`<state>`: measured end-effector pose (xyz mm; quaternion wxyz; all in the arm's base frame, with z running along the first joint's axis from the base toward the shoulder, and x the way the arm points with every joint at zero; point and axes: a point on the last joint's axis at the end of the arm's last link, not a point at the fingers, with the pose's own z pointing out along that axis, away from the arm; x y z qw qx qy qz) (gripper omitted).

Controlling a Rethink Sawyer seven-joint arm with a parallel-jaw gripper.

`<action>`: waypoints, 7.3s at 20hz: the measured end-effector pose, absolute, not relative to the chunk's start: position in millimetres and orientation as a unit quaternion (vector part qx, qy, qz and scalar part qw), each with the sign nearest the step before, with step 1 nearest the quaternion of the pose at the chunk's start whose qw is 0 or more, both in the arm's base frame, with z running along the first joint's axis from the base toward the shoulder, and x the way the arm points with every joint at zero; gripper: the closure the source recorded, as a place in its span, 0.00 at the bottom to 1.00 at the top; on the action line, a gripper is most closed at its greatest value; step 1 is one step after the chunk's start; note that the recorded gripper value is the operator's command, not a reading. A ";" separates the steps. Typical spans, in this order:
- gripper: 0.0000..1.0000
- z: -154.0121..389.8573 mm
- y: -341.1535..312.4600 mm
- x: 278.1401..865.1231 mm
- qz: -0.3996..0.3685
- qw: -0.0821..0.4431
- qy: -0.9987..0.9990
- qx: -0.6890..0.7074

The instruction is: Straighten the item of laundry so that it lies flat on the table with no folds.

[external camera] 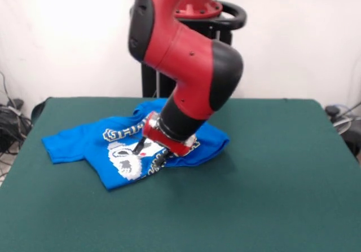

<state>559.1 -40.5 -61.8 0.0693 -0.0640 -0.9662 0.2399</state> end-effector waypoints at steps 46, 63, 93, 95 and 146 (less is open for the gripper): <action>1.00 -52.0 -18.5 550.7 0.026 -0.019 -0.981 -0.193; 1.00 -35.0 37.8 522.9 -0.020 0.008 -0.984 -0.176; 1.00 2.9 31.7 509.8 -0.014 -0.070 -0.987 -0.147; 1.00 3.6 25.8 505.5 -0.008 -0.071 -0.988 -0.138; 0.00 35.2 4.6 453.7 0.022 -0.031 -0.995 -0.096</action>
